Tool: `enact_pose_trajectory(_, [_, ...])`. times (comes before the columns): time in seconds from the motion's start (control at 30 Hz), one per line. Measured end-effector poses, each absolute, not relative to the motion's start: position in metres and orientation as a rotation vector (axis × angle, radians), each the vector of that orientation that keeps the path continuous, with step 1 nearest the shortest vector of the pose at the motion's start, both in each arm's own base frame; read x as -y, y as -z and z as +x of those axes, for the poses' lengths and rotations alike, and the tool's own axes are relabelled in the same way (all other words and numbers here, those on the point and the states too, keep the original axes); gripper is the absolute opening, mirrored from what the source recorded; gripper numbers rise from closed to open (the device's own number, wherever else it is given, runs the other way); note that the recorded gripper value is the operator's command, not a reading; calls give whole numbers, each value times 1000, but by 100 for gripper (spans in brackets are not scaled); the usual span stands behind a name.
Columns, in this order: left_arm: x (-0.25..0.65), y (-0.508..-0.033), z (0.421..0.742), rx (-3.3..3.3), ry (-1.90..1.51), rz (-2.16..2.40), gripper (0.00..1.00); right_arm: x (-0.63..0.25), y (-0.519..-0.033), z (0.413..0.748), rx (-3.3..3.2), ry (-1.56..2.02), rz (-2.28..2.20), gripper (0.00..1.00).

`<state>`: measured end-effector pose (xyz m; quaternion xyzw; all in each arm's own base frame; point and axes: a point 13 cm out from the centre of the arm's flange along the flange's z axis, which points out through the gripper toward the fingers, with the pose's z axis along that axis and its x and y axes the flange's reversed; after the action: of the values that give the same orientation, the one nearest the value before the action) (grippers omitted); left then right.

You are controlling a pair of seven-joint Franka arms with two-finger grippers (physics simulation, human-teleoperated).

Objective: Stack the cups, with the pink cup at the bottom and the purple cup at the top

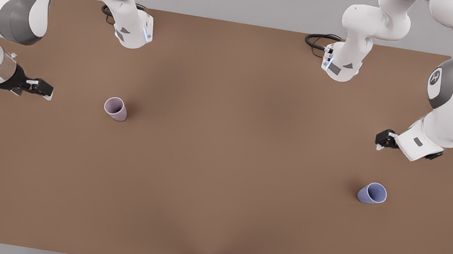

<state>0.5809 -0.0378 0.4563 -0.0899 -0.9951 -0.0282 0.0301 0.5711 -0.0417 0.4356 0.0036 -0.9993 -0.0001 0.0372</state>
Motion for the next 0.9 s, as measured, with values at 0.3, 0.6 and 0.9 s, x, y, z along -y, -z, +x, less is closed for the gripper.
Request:
enact_pose_trajectory(0.3, [39, -449, 587, 3069, 90, -298, 100, 40, -322, 528, 2945, 18, 36, 100])
enact_pose_trajectory(0.6, [39, -435, 587, 3051, 89, -301, 100, 23, -217, 454, 2928, 24, 97, 100])
enact_pose_trajectory(0.9, [39, -428, 589, 3041, 88, -304, 100, -52, -160, 430, 2961, -1, 406, 100])
